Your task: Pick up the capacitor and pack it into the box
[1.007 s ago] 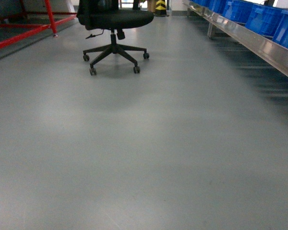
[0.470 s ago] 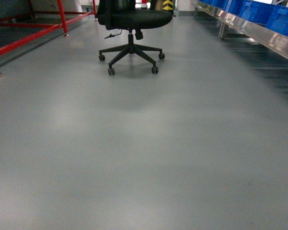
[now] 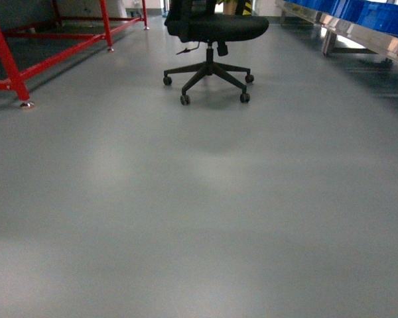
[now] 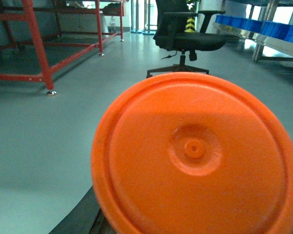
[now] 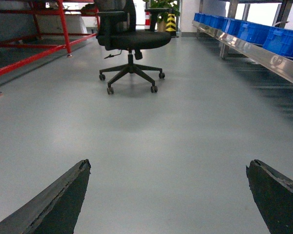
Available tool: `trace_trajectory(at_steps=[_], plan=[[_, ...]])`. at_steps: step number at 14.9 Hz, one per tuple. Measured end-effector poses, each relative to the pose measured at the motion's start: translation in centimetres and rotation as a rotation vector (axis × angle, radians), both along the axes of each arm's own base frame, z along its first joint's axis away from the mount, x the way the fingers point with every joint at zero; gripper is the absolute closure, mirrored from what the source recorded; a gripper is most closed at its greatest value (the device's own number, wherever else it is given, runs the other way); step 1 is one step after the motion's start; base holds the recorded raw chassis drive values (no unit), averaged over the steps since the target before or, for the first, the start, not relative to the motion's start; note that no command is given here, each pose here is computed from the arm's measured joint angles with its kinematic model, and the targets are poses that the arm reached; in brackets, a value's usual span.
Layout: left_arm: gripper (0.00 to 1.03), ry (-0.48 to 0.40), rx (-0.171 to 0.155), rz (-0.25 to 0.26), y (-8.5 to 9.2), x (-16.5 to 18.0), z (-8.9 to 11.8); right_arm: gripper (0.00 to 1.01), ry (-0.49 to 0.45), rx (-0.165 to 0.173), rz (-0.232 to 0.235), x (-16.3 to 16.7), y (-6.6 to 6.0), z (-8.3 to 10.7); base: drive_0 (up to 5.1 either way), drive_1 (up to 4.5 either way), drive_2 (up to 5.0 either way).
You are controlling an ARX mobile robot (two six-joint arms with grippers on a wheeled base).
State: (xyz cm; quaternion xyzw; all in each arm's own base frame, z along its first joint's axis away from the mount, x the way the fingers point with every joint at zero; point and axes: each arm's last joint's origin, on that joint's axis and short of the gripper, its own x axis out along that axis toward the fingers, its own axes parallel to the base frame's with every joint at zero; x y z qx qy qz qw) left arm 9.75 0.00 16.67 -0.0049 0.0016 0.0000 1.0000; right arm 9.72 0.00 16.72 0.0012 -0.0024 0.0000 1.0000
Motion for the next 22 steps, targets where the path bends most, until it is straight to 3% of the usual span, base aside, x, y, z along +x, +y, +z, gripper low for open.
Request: trace_trajectory(at_steps=[22], plan=[[0.59, 0.001, 0.0, -0.001, -0.01, 0.0, -0.01, 0.03, 0.0, 0.0, -0.001, 0.0, 0.0, 0.0, -5.1, 2.39, 2.4]])
